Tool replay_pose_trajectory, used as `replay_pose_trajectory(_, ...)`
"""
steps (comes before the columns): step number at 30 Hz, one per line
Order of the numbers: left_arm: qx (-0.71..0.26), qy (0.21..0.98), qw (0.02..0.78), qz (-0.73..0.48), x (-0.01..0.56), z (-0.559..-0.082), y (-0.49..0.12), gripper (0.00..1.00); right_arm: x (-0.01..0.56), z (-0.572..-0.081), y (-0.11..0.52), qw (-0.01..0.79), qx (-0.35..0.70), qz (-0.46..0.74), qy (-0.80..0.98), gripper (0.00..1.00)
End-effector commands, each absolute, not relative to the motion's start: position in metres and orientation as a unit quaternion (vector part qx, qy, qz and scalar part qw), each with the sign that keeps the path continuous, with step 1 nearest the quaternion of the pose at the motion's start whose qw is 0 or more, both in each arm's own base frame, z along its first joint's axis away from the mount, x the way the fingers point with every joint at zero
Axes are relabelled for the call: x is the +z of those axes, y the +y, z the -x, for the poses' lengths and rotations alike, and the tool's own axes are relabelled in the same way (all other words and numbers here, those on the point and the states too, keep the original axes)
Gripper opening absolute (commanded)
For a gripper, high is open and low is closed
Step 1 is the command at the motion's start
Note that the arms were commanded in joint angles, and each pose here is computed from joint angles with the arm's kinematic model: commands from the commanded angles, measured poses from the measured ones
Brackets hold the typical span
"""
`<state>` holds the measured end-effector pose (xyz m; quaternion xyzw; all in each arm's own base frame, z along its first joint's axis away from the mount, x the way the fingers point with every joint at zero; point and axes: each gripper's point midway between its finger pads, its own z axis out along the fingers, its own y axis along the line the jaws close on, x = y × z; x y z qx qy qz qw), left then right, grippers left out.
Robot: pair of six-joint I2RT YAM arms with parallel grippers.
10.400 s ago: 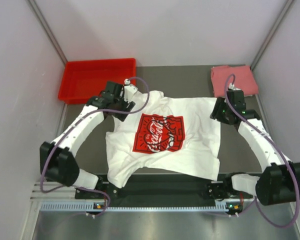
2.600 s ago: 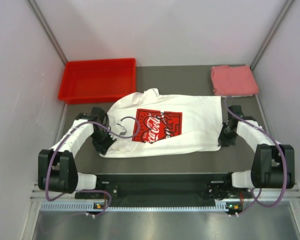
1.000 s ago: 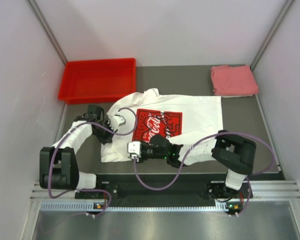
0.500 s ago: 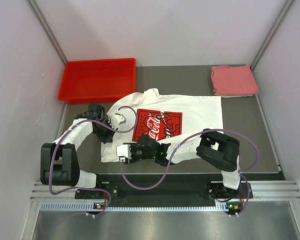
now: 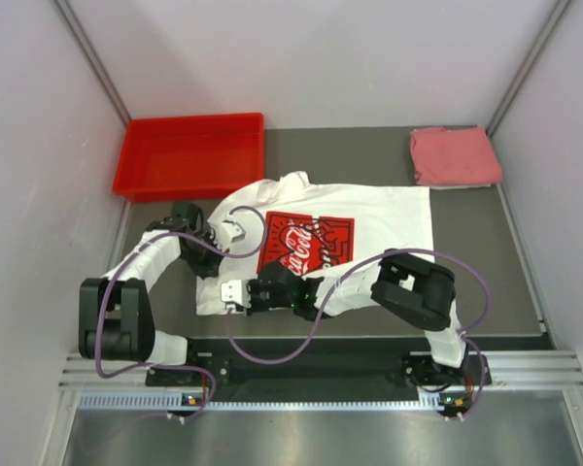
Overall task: Fold and stack the t-shirts
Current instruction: Fold the tshirt
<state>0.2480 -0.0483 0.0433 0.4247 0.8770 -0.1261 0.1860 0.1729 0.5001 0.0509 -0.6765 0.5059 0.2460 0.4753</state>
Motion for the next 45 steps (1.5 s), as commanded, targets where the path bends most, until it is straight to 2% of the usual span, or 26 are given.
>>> replay_pose_trajectory(1,-0.133,0.873,0.192,-0.429,0.051,-0.249,-0.050,0.00,0.061,-0.173,0.507,0.485,0.246,0.671,0.505,0.18)
replay_pose_trajectory(7,-0.131,0.877,0.188,-0.422,0.054,-0.252,-0.049,0.00,0.055,-0.173,0.507,0.474,0.245,0.674,0.511,0.00)
replay_pose_trajectory(13,-0.120,0.885,0.172,-0.416,0.048,-0.253,-0.043,0.00,0.062,-0.187,0.506,0.486,0.244,0.648,0.534,0.00)
replay_pose_trajectory(18,-0.117,0.889,0.185,-0.402,0.054,-0.259,-0.045,0.02,0.078,-0.219,0.496,0.522,0.221,0.595,0.571,0.00)
replay_pose_trajectory(32,-0.080,0.915,0.220,-0.329,0.060,-0.304,-0.039,0.02,0.094,-0.309,0.463,0.582,0.163,0.482,0.634,0.00)
replay_pose_trajectory(42,-0.050,0.924,0.243,-0.290,0.067,-0.341,-0.032,0.00,0.091,-0.340,0.444,0.596,0.118,0.442,0.660,0.00)
replay_pose_trajectory(44,-0.057,0.926,0.240,-0.287,0.071,-0.339,-0.035,0.08,0.086,-0.342,0.441,0.592,0.110,0.440,0.666,0.00)
replay_pose_trajectory(45,-0.065,0.924,0.244,-0.287,0.076,-0.337,-0.037,0.16,0.085,-0.342,0.440,0.590,0.106,0.443,0.667,0.00)
